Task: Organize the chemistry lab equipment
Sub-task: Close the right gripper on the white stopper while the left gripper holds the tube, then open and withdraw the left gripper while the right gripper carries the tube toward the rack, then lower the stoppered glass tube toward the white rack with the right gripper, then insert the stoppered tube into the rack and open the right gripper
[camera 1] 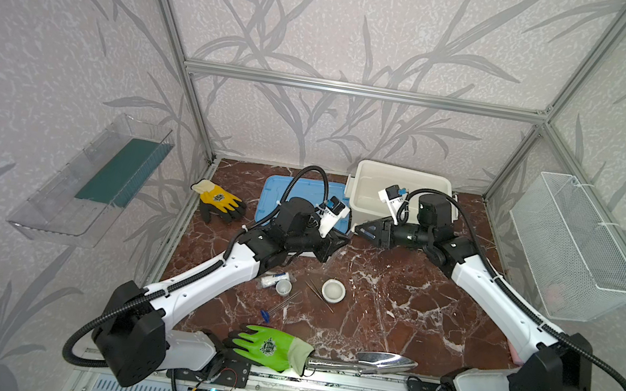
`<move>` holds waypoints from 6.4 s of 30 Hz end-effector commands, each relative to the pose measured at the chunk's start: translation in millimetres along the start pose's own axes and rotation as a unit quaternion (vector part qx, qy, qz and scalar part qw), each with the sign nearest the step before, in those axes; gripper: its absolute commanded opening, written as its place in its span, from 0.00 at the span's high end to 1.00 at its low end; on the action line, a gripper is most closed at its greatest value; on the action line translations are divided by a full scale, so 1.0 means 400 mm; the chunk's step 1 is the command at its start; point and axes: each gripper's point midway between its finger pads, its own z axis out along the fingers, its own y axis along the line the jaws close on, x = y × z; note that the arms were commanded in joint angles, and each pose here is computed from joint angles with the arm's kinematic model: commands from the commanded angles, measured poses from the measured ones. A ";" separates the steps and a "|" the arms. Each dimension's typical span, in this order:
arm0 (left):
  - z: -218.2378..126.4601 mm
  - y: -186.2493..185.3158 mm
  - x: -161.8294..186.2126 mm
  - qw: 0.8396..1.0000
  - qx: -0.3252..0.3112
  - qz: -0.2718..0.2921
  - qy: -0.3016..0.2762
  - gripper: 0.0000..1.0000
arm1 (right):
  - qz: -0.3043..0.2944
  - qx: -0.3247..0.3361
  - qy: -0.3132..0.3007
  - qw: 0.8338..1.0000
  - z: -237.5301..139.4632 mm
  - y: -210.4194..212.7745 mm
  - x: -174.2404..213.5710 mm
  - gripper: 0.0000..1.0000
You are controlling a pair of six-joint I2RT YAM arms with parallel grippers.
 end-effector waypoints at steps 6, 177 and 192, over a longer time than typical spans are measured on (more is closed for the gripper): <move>-0.011 -0.021 -0.014 1.000 0.013 0.006 -0.011 0.84 | -0.006 -0.016 -0.012 1.000 0.021 0.024 -0.026 0.58; -0.476 0.262 0.093 0.939 -0.330 -0.072 -0.064 0.16 | -0.267 0.187 -0.010 0.945 0.329 -0.047 -0.089 0.68; -0.416 0.201 0.090 0.967 -0.246 -0.040 -0.050 0.17 | -0.273 0.203 -0.013 0.940 0.214 -0.011 -0.082 0.68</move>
